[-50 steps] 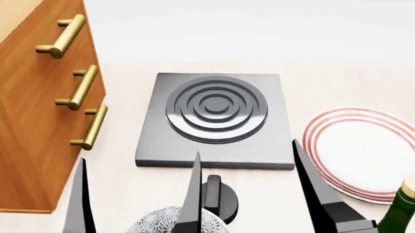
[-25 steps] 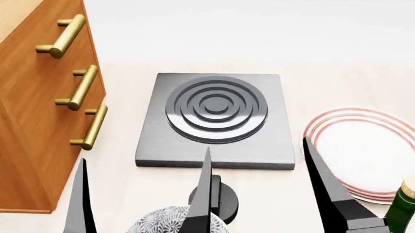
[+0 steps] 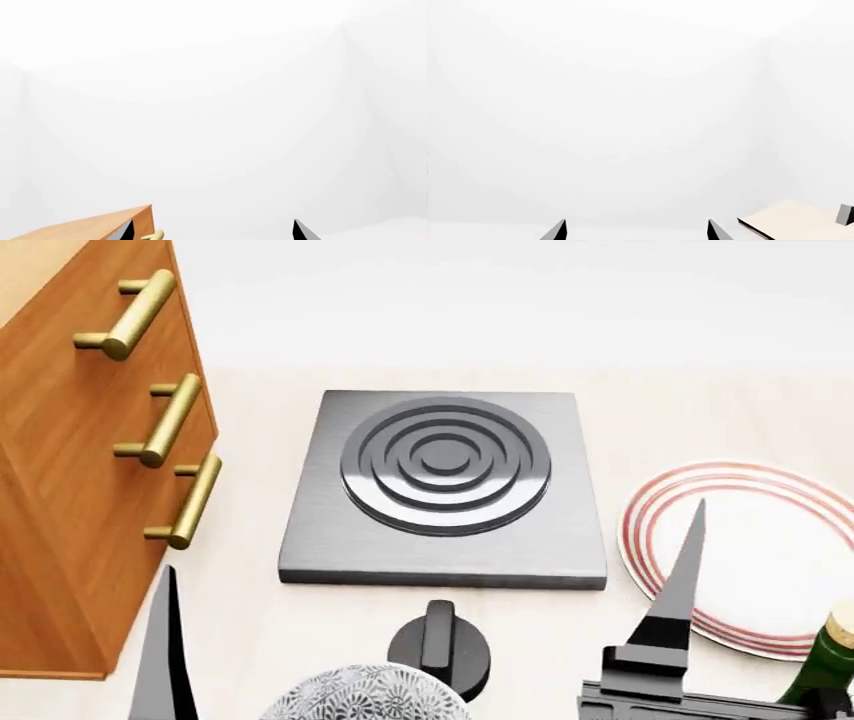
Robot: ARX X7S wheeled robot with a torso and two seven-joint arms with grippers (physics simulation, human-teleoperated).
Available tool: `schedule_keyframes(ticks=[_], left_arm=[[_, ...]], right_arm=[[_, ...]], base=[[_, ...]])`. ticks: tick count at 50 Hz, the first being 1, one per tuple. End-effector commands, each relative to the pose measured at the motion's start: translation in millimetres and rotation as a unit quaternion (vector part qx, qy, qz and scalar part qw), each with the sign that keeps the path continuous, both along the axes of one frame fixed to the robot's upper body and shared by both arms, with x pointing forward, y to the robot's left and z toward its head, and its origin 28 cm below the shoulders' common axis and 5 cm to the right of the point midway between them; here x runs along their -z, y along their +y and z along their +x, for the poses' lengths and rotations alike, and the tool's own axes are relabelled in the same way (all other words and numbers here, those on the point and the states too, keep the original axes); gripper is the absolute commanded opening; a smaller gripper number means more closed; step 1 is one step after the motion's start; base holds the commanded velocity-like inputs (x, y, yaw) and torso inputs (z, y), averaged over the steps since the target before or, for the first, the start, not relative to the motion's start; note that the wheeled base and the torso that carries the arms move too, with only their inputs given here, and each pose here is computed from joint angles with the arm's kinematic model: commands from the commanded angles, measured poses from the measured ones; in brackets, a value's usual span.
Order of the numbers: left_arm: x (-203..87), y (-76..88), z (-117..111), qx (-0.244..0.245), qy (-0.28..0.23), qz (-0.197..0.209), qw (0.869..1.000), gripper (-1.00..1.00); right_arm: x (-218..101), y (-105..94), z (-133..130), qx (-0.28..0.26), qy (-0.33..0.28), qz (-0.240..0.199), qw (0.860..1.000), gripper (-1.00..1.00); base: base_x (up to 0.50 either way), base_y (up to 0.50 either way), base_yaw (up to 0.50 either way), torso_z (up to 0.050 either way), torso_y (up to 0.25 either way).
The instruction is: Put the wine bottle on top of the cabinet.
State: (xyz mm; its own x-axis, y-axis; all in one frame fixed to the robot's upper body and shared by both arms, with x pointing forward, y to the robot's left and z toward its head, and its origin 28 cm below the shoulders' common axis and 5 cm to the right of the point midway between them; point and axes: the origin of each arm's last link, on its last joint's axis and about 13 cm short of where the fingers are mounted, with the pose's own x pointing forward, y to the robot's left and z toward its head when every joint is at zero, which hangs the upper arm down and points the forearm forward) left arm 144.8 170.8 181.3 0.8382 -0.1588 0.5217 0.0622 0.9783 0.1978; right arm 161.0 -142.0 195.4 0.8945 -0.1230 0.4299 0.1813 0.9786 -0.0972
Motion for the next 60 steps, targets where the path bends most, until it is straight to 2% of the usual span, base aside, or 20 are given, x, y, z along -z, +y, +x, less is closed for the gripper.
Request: schedule_keyframes(ticks=[1,29,60], left_arm=[[-2,1.3,0,0.013,-0.006,-0.011,1.000,1.00],[-3,1.8,0,0.012,-0.013,-0.012,1.000,1.00],[-3,3.7,0,0.005,-0.013,-0.013,1.000,1.00]], right_arm=[[2,-20.2,0,0.039,0.002,-0.002,0.999,1.00],[48,-31.8,12,0.056,0.060,0.026,0.996,1.00],[85,-32.1,34,0.056,0.111,0.050,0.991,1.00]], base=[[0.00,0.00,0.00,0.000,0.000],[0.00,0.00,0.00,0.000,0.000],[0.00,0.00,0.00,0.000,0.000]])
